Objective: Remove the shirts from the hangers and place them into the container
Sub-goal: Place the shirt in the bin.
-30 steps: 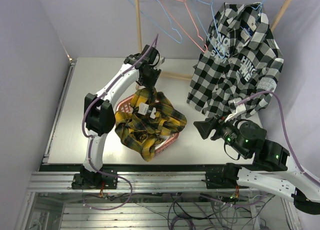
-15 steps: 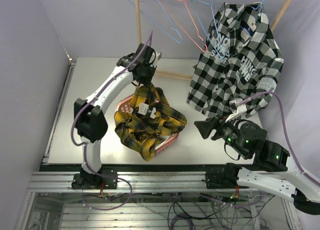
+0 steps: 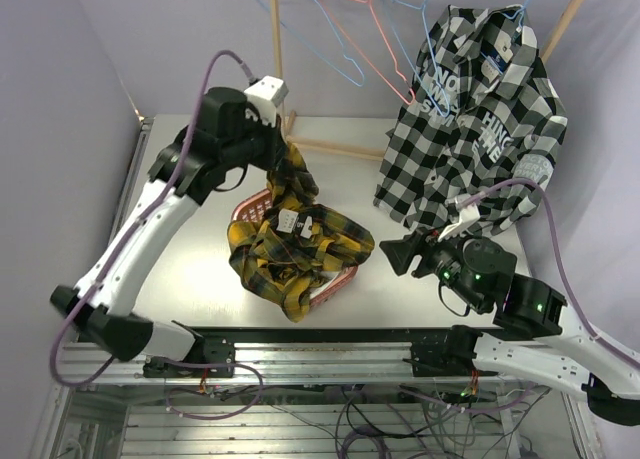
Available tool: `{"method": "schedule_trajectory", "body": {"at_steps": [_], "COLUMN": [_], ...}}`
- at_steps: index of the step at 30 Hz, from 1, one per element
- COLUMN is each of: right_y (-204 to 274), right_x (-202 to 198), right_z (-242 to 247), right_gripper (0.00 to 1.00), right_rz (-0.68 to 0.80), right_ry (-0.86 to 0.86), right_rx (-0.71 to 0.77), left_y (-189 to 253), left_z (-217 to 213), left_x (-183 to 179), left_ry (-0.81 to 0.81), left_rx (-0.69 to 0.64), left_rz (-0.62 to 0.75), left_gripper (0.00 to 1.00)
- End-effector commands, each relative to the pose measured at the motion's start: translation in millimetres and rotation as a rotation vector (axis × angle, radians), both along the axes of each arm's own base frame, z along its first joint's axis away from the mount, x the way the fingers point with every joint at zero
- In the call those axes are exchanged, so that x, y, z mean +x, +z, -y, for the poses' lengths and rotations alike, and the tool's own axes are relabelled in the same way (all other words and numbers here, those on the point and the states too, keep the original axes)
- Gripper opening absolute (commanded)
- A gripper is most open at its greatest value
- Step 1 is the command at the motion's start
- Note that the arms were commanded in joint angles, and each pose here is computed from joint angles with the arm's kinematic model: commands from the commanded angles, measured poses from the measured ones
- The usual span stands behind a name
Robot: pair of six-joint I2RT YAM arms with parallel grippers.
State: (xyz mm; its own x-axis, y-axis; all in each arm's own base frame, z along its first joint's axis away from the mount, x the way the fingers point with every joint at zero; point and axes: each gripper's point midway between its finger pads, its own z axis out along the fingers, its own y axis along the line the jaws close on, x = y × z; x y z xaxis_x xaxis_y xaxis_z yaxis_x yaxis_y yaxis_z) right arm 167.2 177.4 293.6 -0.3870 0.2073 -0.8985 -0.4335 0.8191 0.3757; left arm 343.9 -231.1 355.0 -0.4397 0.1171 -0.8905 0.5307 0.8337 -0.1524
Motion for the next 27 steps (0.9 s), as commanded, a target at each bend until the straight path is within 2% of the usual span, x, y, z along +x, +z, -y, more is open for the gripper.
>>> {"method": "schedule_trajectory", "body": {"at_steps": [1, 6, 11, 15, 20, 27], "right_y": [0, -7, -14, -16, -17, -17], "right_x": [3, 6, 9, 10, 9, 9], "right_z": [-6, -14, -27, -36, -38, -29], "right_gripper": [0.62, 0.62, 0.62, 0.61, 0.61, 0.61], "right_rz": [0.009, -0.005, -0.017, -0.033, -0.045, -0.039], "right_ry": [-0.003, 0.005, 0.022, 0.037, 0.041, 0.018], "right_rx": [0.015, 0.006, 0.006, 0.008, 0.012, 0.008], "left_y": [30, 54, 102, 117, 80, -41], "left_z": [11, 10, 1, 7, 2, -23], "left_x": [-41, -98, -143, -165, -160, -137], "left_ry": [-0.152, -0.335, -0.439, -0.544, -0.504, -0.306], "left_rx": [-0.133, -0.216, -0.314, -0.348, -0.28, -0.018], "left_rz": [0.091, 0.19, 0.341, 0.329, 0.224, -0.132], "left_gripper": [0.07, 0.07, 0.07, 0.07, 0.07, 0.07]}}
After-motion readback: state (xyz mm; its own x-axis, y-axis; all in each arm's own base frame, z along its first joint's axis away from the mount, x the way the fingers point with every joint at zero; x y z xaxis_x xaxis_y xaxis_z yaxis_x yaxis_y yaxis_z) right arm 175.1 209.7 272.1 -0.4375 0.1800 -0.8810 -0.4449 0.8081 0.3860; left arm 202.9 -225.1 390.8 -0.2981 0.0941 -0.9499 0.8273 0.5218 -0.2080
